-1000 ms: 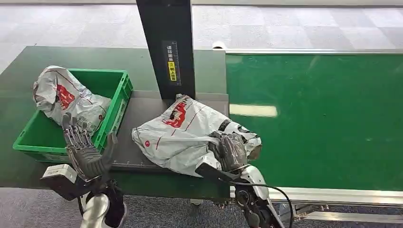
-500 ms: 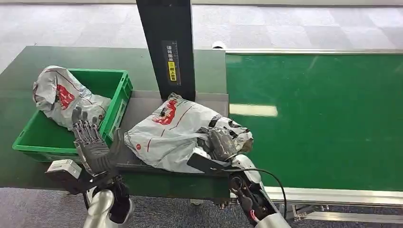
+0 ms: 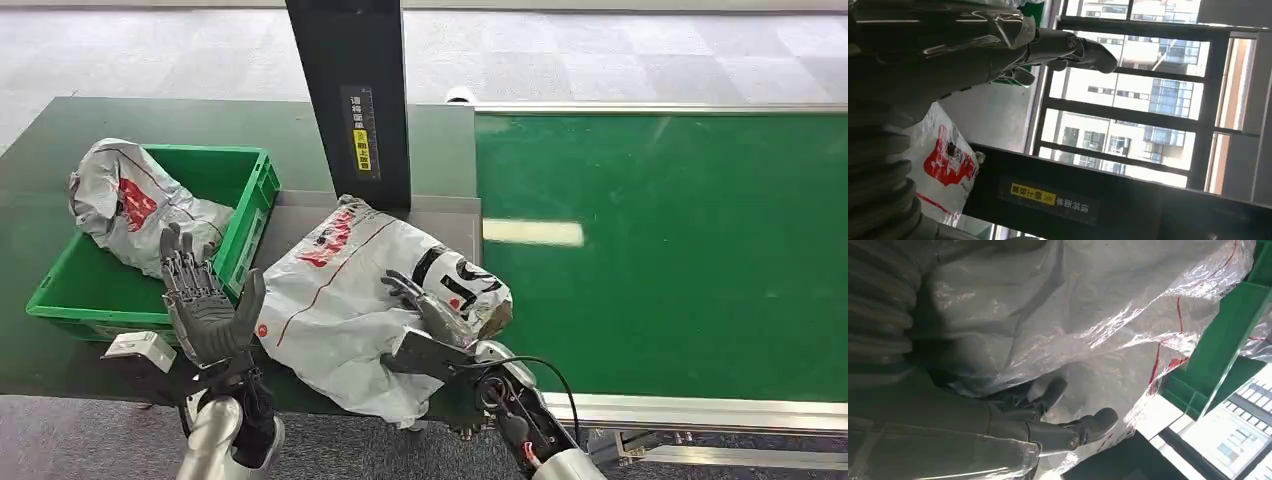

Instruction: Moved the parcel from conveyor to table for the left to box.

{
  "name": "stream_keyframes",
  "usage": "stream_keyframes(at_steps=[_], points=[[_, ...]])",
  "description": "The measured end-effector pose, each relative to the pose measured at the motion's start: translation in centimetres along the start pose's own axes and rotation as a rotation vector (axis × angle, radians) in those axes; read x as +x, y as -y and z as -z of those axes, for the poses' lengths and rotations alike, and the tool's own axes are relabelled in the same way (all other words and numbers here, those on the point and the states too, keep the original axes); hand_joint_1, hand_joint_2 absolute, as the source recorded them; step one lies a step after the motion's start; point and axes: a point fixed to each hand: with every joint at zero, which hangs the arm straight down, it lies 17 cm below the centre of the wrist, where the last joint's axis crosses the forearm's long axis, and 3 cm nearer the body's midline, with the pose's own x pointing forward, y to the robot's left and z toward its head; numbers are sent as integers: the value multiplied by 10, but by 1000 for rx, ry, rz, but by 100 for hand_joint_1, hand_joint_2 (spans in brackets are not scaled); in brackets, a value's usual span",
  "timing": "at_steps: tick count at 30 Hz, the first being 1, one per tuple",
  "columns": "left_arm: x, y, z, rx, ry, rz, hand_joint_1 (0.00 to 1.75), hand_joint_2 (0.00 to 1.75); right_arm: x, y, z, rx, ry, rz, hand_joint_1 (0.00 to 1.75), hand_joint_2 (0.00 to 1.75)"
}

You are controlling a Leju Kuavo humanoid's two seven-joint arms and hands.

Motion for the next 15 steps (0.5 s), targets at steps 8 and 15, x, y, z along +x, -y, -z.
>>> stream_keyframes(at_steps=[8,15], points=[[-10,5,-6,-62,-44,22,0,175,35,2,-7,-33,128,164,0,175],[-19,18,-22,-167,-89,4,0,175,58,42,-24,-177,218,226,0,175]])
